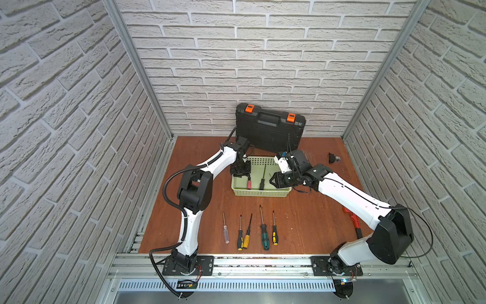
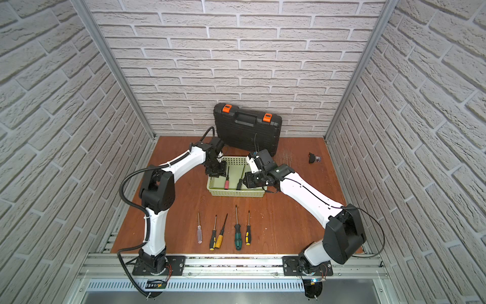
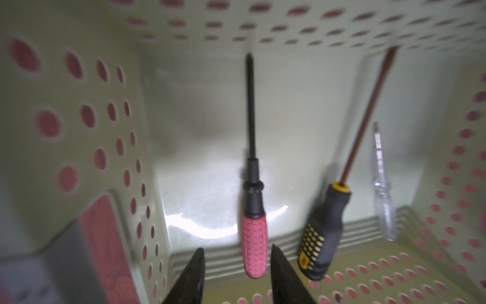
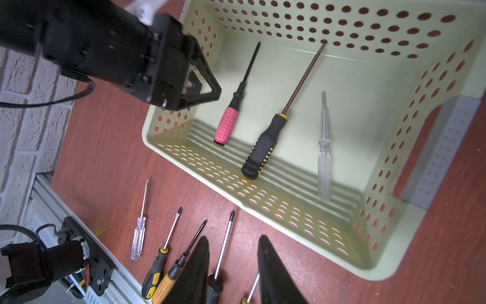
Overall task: Put the screwdriver in the bin
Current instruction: Place the screwdriver in the bin, then pick up the screwdriver from the bottom-center of the table.
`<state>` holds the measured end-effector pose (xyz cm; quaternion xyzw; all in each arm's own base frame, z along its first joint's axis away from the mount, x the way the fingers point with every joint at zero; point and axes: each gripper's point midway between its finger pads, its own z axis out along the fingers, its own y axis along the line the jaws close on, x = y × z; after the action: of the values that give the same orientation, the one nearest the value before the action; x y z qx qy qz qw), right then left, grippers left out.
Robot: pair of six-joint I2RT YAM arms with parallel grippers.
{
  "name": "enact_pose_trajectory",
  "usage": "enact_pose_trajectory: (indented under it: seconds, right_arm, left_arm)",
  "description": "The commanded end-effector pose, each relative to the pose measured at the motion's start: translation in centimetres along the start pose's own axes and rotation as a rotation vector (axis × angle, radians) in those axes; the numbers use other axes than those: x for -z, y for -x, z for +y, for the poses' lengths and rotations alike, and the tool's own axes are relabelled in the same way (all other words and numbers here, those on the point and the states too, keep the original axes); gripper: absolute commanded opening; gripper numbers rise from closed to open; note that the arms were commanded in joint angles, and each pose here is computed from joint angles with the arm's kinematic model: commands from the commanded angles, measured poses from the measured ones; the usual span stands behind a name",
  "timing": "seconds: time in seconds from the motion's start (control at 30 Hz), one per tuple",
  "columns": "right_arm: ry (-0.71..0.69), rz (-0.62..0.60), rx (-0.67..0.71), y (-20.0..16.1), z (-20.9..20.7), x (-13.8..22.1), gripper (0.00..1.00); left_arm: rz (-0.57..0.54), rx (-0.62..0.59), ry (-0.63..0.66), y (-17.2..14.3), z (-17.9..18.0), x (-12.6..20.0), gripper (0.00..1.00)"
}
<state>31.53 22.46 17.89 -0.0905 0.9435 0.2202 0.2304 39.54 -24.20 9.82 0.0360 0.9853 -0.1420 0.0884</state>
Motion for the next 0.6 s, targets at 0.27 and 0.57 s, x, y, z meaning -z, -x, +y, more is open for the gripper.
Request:
enact_pose_trajectory:
  seconds: [0.27,0.57]
  right_arm:
    - [-0.125,0.047,0.059,-4.4,-0.4,3.2,0.35]
    - [-0.209,0.144,0.122,-11.1,0.2,1.6,0.35]
  left_arm:
    - [-0.164,0.003,-0.017,-3.7,1.4,10.6,0.49]
    - [-0.152,0.103,0.050,-13.0,5.0,11.9,0.51]
